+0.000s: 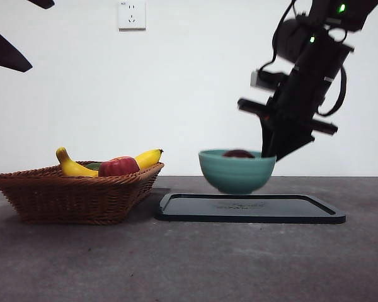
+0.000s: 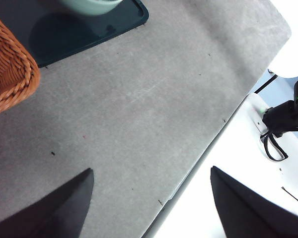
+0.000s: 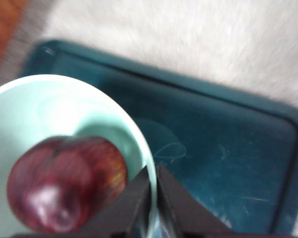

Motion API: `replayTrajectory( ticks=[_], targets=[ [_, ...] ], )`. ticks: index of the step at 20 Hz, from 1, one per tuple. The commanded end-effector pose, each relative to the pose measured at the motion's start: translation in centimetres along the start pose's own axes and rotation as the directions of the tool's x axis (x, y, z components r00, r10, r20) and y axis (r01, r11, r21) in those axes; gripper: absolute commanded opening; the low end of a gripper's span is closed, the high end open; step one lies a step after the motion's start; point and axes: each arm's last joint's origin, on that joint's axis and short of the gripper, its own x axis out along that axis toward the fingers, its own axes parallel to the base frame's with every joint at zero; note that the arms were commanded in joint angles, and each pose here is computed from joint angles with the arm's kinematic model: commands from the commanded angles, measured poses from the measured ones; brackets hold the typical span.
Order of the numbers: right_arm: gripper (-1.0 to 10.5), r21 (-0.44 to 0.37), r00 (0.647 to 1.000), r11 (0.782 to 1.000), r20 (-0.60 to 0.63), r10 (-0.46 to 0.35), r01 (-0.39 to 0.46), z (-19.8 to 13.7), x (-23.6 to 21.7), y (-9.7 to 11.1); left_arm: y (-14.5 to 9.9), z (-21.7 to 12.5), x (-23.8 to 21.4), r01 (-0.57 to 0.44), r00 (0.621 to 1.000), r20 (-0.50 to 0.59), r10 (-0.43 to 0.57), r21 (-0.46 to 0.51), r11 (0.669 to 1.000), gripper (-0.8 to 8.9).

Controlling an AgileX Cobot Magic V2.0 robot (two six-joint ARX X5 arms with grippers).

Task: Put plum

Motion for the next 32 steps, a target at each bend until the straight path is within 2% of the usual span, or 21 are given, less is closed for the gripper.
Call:
replayTrajectory(
  ticks=[1, 8, 9, 11, 13, 16, 20, 25, 28, 32],
  targets=[
    [0.1, -0.013, 1.0, 1.0, 0.012, 0.002, -0.001, 0.5, 1.2, -0.2, -0.1, 0.3, 0.0, 0.01, 1.0, 0.01, -0.01, 0.012, 1.0, 3.74],
    [0.1, -0.001, 0.999, 1.0, -0.042, -0.008, 0.007, -0.1, 2.4, -0.7, -0.1, 0.3, 0.0, 0.01, 1.0, 0.009, -0.01, 0.011, 1.0, 3.74],
    [0.4, -0.001, 0.999, 1.0, -0.043, -0.008, 0.008, -0.1, 2.4, -0.7, -0.1, 0.3, 0.0, 0.01, 1.0, 0.009, -0.01, 0.011, 1.0, 3.74],
    [1.8, 0.004, 0.999, 1.0, -0.048, -0.009, 0.01, -0.2, 2.4, -0.7, -0.1, 0.3, 0.0, 0.01, 1.0, 0.008, -0.01, 0.01, 1.0, 3.74],
    [1.9, 0.001, 0.999, 1.0, -0.032, -0.01, 0.01, 0.0, 1.7, -0.6, -0.1, 0.3, 0.0, 0.01, 1.0, 0.008, -0.01, 0.01, 1.0, 3.74],
    [1.9, -0.014, 0.995, 0.998, 0.087, -0.052, 0.053, 1.2, -2.5, -0.1, -0.1, 0.3, 0.0, 0.01, 1.0, 0.008, -0.01, 0.01, 1.0, 3.74],
    [1.9, -0.062, 0.971, 0.997, 0.236, -0.027, 0.043, 1.4, -11.0, 1.3, -0.1, 0.3, 0.0, 0.01, 1.0, 0.011, -0.01, 0.013, 1.0, 3.74],
    [1.9, -0.107, 0.959, 0.994, 0.28, 0.033, -0.003, -1.9, -19.8, 3.1, -0.1, 0.3, 0.0, 0.01, 1.0, 0.011, -0.01, 0.013, 1.0, 3.74],
    [1.9, -0.107, 0.965, 0.994, 0.26, 0.041, -0.013, -4.6, -21.9, 3.3, -0.1, 0.3, 0.0, 0.01, 1.0, 0.011, -0.01, 0.013, 1.0, 3.74],
    [1.9, -0.151, 0.96, 0.98, 0.229, 0.162, -0.129, -9.8, -22.3, 3.5, -0.1, 0.3, 0.0, 0.01, 1.0, 0.011, -0.01, 0.013, 1.0, 3.74]
  ],
)
